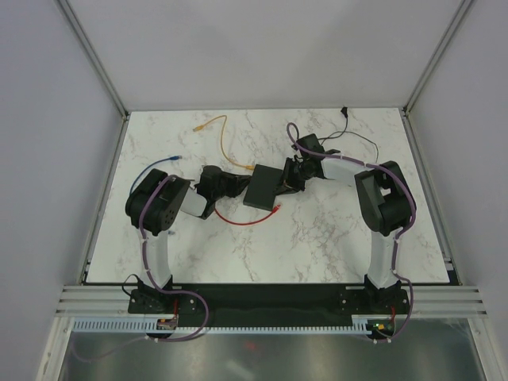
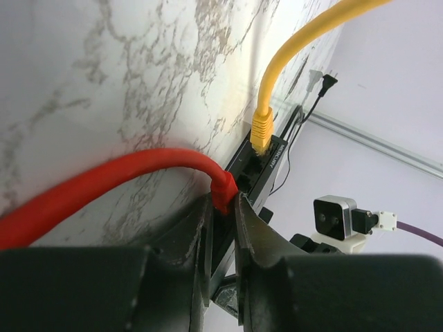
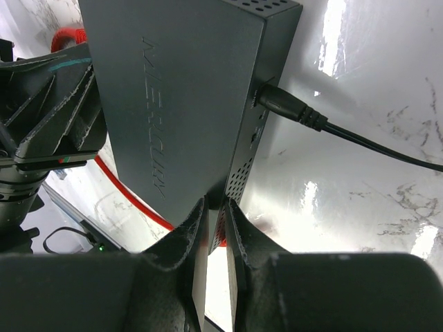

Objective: Pull the plug from the switch port

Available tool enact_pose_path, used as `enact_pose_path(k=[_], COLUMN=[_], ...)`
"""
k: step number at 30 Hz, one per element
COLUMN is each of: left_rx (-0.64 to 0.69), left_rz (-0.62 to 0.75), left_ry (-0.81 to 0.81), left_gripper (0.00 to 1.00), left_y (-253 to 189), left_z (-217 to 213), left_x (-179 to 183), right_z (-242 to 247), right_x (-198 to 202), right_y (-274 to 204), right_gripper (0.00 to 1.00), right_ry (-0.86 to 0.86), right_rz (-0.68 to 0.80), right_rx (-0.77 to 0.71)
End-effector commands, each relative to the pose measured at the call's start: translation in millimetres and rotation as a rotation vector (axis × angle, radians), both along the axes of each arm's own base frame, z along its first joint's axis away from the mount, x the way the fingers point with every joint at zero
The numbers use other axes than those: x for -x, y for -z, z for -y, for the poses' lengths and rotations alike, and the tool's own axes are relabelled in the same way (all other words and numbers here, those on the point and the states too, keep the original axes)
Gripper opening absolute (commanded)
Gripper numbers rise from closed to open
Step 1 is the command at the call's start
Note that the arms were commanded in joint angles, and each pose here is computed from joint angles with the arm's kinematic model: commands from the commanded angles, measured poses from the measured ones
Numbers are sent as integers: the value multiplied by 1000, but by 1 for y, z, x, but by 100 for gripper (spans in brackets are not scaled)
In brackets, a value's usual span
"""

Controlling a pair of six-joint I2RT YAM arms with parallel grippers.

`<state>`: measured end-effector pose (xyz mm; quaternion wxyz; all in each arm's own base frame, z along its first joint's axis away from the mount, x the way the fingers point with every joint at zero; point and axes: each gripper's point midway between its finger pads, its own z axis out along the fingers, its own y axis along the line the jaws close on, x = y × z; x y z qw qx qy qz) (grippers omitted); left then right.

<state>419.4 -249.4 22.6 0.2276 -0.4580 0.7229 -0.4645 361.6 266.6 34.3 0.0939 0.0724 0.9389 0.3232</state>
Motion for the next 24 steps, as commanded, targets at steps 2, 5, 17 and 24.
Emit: enact_pose_path(k=[2, 5, 17, 24], left_rx=[-70, -84, -96, -105], left_rz=[-156, -155, -115, -88], left_ry=[36, 56, 101, 128], left_gripper=[4, 2, 2, 2], left_y=[49, 50, 43, 39], left_z=[0, 1, 3, 7], left_x=[32, 33, 40, 39], right_z=[-8, -8, -66, -50], right_x=[3, -6, -4, -33], right_y=[4, -7, -54, -71], right_gripper=[21, 24, 28, 29], right_ry=[-51, -107, -282, -172], right_rz=[-1, 73, 217, 266], right_rx=[8, 60, 102, 126])
